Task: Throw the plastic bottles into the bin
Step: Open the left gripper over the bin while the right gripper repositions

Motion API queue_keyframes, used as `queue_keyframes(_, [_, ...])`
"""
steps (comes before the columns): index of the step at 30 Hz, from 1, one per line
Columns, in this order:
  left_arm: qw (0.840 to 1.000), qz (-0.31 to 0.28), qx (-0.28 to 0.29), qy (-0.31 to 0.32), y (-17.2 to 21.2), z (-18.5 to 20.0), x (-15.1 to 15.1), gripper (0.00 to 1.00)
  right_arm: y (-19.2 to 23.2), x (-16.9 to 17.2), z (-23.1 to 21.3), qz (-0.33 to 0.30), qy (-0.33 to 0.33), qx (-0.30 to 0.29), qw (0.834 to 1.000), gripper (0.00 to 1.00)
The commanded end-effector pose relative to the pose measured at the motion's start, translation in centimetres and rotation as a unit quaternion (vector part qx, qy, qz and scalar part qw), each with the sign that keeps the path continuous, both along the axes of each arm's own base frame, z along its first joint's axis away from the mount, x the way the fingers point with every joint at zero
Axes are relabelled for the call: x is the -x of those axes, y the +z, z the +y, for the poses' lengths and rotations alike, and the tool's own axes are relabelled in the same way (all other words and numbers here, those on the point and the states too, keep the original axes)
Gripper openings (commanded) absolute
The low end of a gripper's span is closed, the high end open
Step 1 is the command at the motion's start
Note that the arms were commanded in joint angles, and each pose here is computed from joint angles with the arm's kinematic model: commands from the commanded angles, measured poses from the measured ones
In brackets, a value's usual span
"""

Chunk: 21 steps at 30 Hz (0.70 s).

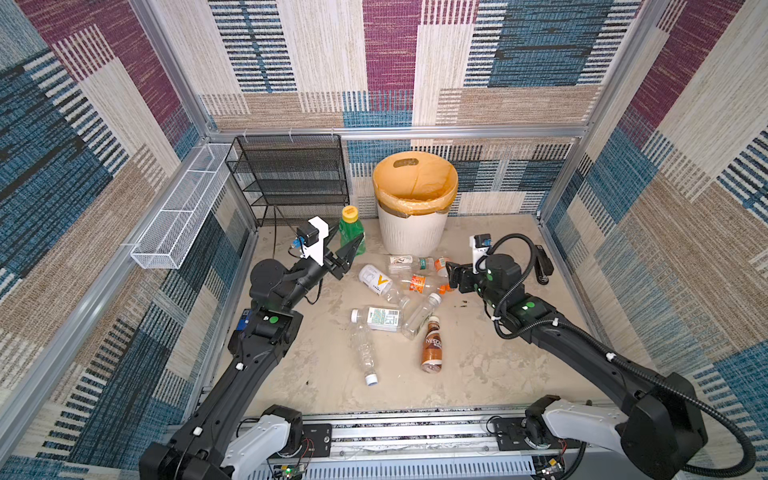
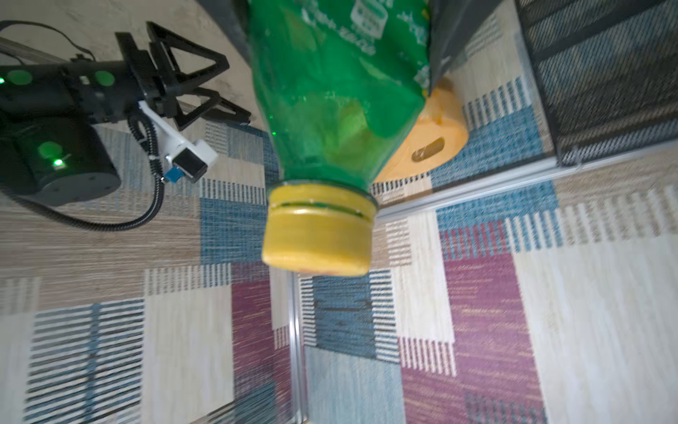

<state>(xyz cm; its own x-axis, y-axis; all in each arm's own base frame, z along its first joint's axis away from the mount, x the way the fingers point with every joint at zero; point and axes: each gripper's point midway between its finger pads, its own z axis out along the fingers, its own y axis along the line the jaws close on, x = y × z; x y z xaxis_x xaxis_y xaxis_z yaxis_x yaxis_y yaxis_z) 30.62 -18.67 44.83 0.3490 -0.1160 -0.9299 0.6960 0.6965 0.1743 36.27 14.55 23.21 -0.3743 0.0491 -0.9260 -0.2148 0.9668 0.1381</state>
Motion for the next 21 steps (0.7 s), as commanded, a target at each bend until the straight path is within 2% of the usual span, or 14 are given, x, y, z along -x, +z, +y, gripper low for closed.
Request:
queue_keyframes(1, [0.987, -0.147, -0.010, -0.059, 5.0, -2.4, 3.7, 0.49, 3.3, -0.1, -1.5, -0.092, -0.021, -0.043, 0.995, 0.88])
queue_keyframes(5, [0.971, -0.227, 0.011, -0.080, 9.3, -4.2, 4.7, 0.49, 3.4, 1.3, -2.8, -0.120, -0.029, -0.054, 0.991, 0.87])
queue_keyframes(7, [0.967, -0.238, 0.045, -0.083, 11.9, -4.6, 3.4, 0.48, 3.7, 1.7, -3.1, -0.129, -0.031, -0.055, 0.990, 0.87])
queue_keyframes(8, [0.968, -0.228, 0.066, -0.075, 13.0, -4.8, 1.9, 0.48, 3.8, 1.9, -3.2, -0.133, -0.032, -0.055, 0.989, 0.87])
queue_keyframes(10, [0.980, -0.163, 0.102, -0.050, 14.7, -5.7, -3.8, 0.50, 4.0, 2.0, -3.1, -0.137, -0.028, -0.058, 0.989, 0.87])
queue_keyframes(12, [0.992, -0.061, 0.111, -0.013, 14.5, -7.2, -11.1, 0.51, 4.0, 2.0, -2.6, -0.133, -0.017, -0.061, 0.989, 0.86])
queue_keyframes(14, [0.995, 0.046, 0.089, 0.019, 12.7, -8.8, -17.4, 0.58, 4.1, 1.9, -1.9, -0.123, 0.002, -0.065, 0.990, 0.86])
queue_keyframes(15, [0.993, 0.087, 0.075, 0.029, 11.8, -9.4, -19.7, 0.65, 4.2, 1.9, -1.6, -0.117, 0.008, -0.067, 0.991, 0.86])
queue_keyframes(17, [0.990, 0.126, 0.066, 0.024, 10.9, -10.0, -21.5, 0.85, 4.0, 2.0, -1.0, -0.106, 0.023, -0.070, 0.992, 0.86])
queue_keyframes(18, [0.989, 0.130, 0.064, 0.016, 10.9, -10.2, -21.5, 0.99, 3.9, 2.1, -0.9, -0.101, 0.029, -0.070, 0.992, 0.86])
queue_keyframes(21, [0.990, 0.129, 0.055, 0.018, 11.0, -10.1, -21.2, 0.98, 3.4, 2.4, -0.6, -0.090, 0.039, -0.068, 0.993, 0.86])
